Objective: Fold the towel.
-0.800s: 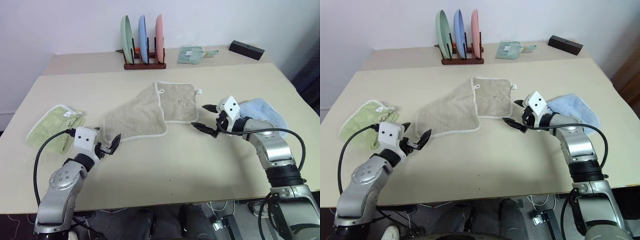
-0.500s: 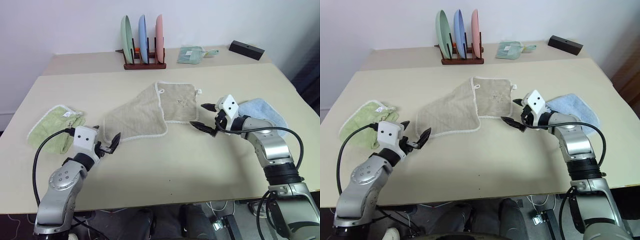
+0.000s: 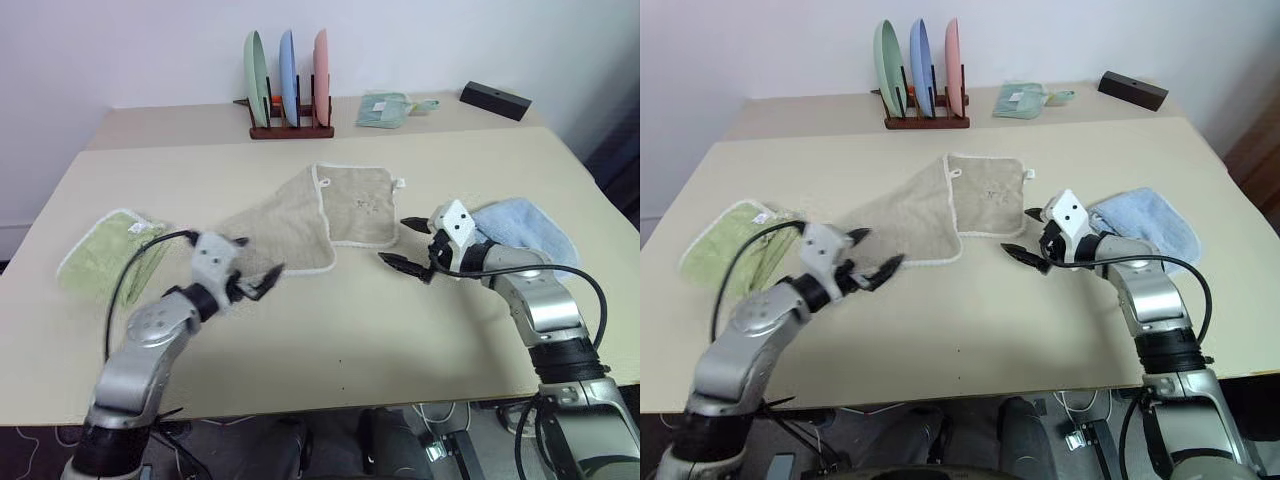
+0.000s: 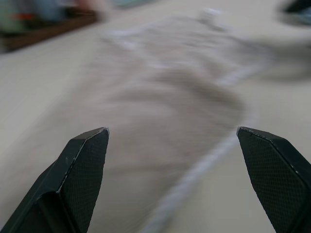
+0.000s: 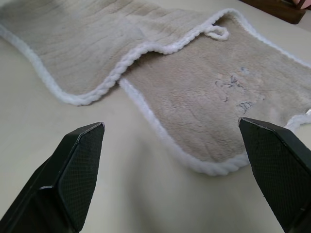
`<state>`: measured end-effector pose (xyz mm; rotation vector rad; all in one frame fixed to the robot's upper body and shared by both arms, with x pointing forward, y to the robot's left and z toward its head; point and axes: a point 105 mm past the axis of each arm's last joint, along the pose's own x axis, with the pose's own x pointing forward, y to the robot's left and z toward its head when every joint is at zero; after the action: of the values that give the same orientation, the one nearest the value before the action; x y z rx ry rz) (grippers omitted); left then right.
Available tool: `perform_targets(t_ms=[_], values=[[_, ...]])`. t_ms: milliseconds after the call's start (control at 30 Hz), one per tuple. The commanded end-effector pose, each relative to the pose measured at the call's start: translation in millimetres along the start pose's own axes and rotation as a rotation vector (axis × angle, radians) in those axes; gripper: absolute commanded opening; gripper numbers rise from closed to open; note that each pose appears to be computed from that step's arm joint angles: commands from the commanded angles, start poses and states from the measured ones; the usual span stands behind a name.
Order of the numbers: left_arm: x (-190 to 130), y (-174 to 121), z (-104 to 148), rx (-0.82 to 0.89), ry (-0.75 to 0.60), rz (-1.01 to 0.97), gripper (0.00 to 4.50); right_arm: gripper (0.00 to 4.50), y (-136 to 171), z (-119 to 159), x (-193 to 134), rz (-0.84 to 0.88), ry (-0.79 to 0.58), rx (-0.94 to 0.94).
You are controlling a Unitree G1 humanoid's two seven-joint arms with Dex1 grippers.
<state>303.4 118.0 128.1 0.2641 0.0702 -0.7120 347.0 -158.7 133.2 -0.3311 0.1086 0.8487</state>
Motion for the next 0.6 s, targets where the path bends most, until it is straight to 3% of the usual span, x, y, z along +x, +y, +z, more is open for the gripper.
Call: perform_targets(t_ms=[33, 233, 433, 533, 600], values=[[23, -14, -2, 0.102, 0.059, -0.093, 4.31, 4.50, 1, 14, -6, -0.044, -0.055, -0.015], [59, -25, -4, 0.146, 0.135, -0.166, 4.31, 4.50, 6, 6, -18, -0.088, -0.029, -0.012], [98, -32, -11, 0.001, 0.219, -0.152, 4.31, 4.50, 3, -2, -25, -0.119, -0.009, -0.018], [102, -28, -16, -0.024, 0.250, -0.100, 3.47, 4.50, 0, -3, -23, -0.129, -0.010, -0.020], [102, -29, -17, -0.016, 0.248, -0.104, 2.54, 4.50, 2, -3, -22, -0.127, -0.012, -0.022]])
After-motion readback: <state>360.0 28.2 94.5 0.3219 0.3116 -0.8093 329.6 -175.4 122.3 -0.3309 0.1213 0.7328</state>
